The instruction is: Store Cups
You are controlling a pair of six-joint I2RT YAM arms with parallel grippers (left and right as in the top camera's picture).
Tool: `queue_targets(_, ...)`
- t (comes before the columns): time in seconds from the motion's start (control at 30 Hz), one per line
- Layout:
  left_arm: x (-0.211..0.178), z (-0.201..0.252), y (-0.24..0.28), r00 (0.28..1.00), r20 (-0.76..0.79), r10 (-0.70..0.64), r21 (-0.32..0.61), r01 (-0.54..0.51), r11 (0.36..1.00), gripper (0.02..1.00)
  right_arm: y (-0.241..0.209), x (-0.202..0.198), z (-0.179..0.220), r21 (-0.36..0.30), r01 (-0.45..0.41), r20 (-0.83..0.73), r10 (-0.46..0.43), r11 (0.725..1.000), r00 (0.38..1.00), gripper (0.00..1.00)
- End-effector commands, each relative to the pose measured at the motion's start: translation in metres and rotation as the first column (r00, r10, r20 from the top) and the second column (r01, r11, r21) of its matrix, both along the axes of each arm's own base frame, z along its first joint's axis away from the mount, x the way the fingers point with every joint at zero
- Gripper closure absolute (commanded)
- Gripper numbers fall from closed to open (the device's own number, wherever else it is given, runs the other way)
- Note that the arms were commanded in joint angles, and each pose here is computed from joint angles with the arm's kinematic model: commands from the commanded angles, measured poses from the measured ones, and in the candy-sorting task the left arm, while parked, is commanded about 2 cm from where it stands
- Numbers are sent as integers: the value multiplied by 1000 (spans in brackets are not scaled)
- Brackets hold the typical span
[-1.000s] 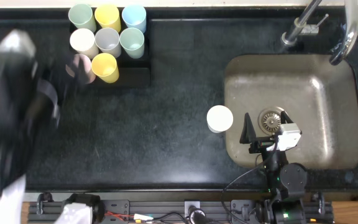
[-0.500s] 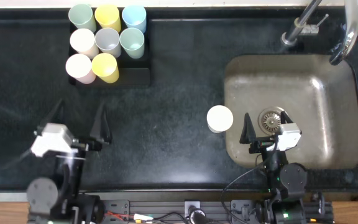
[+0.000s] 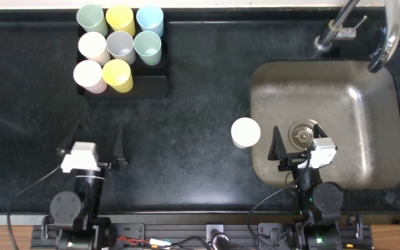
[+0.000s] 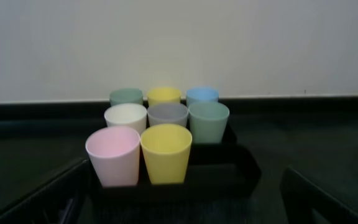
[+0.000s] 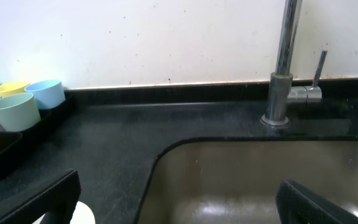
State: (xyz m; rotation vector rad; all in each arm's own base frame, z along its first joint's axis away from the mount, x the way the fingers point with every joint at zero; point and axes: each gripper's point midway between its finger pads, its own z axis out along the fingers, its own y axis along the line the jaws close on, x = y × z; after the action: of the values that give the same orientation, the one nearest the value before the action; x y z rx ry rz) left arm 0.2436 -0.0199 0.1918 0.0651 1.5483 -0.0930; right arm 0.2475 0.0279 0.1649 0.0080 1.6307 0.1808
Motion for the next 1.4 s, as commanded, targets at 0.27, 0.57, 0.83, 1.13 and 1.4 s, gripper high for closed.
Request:
queue_targets(0.27, 1, -34, 0, 996, -91, -2, 24, 5, 1000, 18, -1, 0, -4, 4, 1, -3, -1, 1000, 1000, 7)
queue_targets(0.57, 1, -34, 0, 996, -91, -2, 24, 5, 1000, 18, -1, 0, -4, 4, 1, -3, -1, 1000, 1000, 5)
queue_targets(0.83, 1, -34, 0, 996, -91, -2, 24, 5, 1000, 18, -1, 0, -4, 4, 1, -3, -1, 1000, 1000, 3)
queue_targets(1.13, 1, -34, 0, 996, -91, -2, 24, 5, 1000, 18, -1, 0, -4, 4, 1, -3, -1, 1000, 1000, 3)
queue_targets(1.4, 1, -34, 0, 996, -91, -3, 24, 5, 1000, 18, -1, 0, -4, 4, 1, -3, -1, 1000, 1000, 3)
